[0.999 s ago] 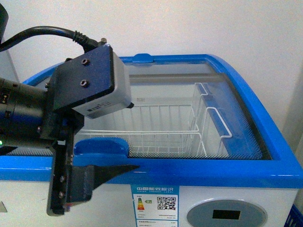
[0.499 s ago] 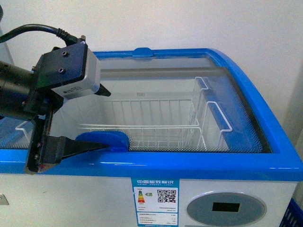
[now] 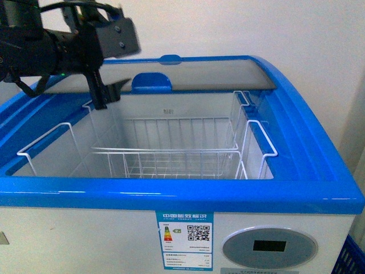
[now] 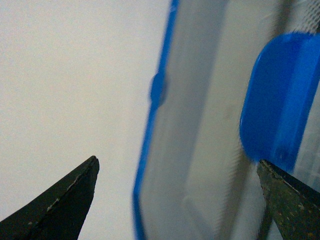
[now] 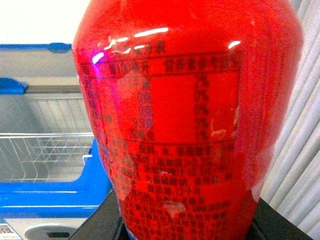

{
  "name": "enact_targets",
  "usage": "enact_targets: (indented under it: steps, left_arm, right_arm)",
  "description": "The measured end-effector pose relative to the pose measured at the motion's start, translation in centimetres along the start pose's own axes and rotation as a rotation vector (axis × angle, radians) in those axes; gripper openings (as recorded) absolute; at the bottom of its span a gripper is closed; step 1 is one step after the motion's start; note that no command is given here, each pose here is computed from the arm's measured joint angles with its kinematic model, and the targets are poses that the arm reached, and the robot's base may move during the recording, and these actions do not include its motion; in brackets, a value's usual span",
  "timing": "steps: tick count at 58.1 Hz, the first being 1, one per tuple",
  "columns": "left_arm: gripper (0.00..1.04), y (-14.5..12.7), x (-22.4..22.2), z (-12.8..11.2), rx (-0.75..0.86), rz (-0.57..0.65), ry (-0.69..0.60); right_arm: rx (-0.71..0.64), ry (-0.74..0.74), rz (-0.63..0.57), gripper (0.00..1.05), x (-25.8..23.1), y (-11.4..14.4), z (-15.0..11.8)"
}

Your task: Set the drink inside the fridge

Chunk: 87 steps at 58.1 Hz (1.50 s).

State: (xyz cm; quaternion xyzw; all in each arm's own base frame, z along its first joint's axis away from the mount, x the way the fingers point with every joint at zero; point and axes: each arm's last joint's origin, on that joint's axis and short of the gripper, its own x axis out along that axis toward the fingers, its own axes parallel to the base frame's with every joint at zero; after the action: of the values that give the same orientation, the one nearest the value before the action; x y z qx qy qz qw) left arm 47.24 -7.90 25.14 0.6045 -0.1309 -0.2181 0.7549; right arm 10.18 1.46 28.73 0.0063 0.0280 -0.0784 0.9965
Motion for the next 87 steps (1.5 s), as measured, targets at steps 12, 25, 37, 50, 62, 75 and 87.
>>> enact_targets:
  steps: [12,25,37,50,62,75,87]
  left_arm:
    - [0.97,4.7,-5.0,-0.1,-0.189,0.325,0.137]
    - [0.97,2.4,-21.1,2.6,-0.896,0.23,0.291]
    - [0.79,-4.7,-31.9,4.9,-1.245,0.39,0.351]
    - [0.37,-12.7,-36.6,7.1,-1.311,0.466,0.316]
    - [0.03,-13.0,-36.2,8.2,-1.309,0.505,0.299]
    - [0.03,-13.1,-36.0,8.6,-1.313,0.482,0.279]
    - [0.03,-13.1,-36.0,8.6,-1.314,0.482,0.279]
  right_arm:
    - [0.0,0.0,0.005,0.37,0.0,0.0,0.0]
    - [0.0,0.001,-0.002,0.37,0.0,0.0,0.0]
    - [0.0,0.0,0.0,0.37,0.0,0.0,0.0]
    - [-0.291,0.275,0.305,0.37,5.2,1.0,2.9]
    - [-0.749,0.304,0.599,0.37,17.7,6.5,3.7]
    - [-1.154,0.348,0.73,0.37,25.6,13.1,2.0]
    - [-1.26,0.316,0.825,0.37,27.6,19.1,0.8]
